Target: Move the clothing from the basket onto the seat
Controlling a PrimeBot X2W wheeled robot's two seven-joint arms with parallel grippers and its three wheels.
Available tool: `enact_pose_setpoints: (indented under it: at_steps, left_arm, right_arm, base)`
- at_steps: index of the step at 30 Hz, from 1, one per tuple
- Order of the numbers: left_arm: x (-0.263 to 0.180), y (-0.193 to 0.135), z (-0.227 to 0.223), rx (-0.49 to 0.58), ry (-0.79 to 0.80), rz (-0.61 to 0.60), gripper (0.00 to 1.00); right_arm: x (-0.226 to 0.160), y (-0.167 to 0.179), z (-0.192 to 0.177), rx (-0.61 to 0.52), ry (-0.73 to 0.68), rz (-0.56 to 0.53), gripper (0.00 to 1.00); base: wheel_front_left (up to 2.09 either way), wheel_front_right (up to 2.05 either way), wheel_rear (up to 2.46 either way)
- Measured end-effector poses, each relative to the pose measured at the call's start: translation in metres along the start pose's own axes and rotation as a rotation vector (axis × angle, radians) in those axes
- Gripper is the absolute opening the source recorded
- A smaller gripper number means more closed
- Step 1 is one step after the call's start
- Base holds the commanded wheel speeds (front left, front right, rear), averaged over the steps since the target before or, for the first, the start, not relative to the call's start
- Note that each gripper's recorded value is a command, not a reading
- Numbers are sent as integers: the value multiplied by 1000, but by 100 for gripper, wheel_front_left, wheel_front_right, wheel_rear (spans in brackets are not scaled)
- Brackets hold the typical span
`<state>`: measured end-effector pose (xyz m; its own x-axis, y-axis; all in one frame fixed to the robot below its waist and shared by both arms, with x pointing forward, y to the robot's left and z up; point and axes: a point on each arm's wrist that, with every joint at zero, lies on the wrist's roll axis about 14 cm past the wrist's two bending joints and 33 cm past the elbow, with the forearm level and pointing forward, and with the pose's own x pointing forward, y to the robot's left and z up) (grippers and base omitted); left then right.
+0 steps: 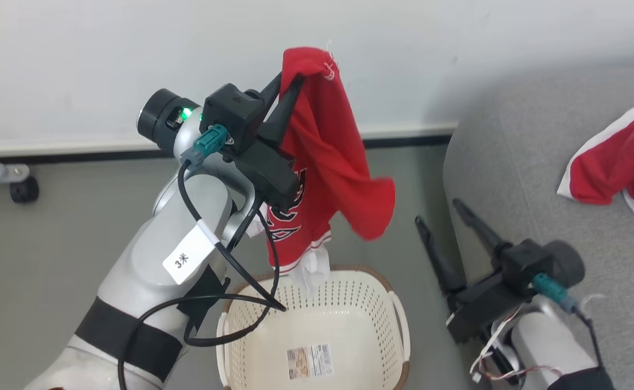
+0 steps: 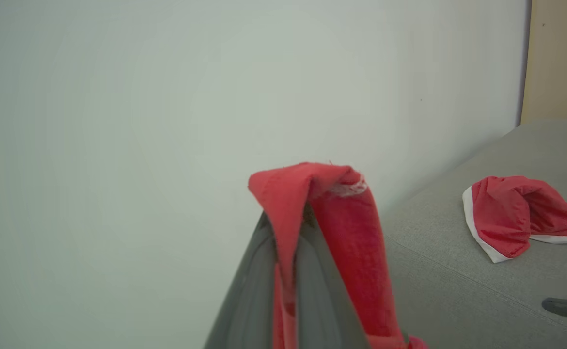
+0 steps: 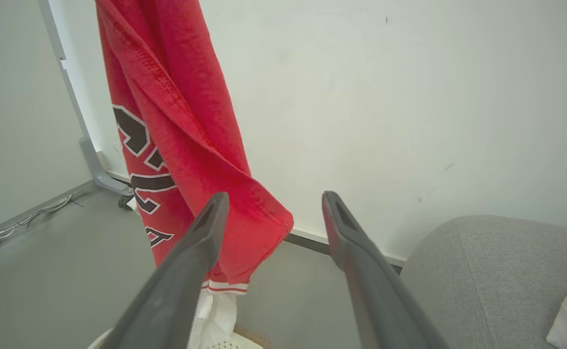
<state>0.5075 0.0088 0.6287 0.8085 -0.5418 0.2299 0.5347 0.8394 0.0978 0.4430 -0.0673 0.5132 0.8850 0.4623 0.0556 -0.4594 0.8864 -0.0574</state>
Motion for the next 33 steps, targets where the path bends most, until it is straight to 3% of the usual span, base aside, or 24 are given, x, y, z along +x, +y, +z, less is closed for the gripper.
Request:
enact_pose_setpoints:
  at_steps: [6,16,25,26,27,29,33]
  left_arm:
    - [-13,-16,29,22,-32,-20,0]
    - [-35,-80,71,50,-101,-158,0]
    - [-51,-99,89,45,-126,-184,0]
    - [-52,-99,91,42,-128,-183,0]
    - [-53,-100,93,39,-133,-182,0]
    - [-54,-98,90,33,-122,-172,0]
    - [-57,-94,76,11,-81,-145,0]
  right_arm:
    - [-13,40,2,2,20,80,100]
    - [-30,92,10,-10,16,189,100]
    - [-22,126,13,-34,29,305,100]
    - [-20,129,14,-48,28,321,49]
    - [-17,132,16,-54,24,334,38]
    - [-14,137,21,-55,15,351,0]
    - [-10,139,27,-28,2,356,0]
  base:
    - [0,0,0]
    - [0,0,0]
    - [0,0,0]
    - [0,0,0]
    - [0,0,0]
    - [0,0,0]
    - [0,0,0]
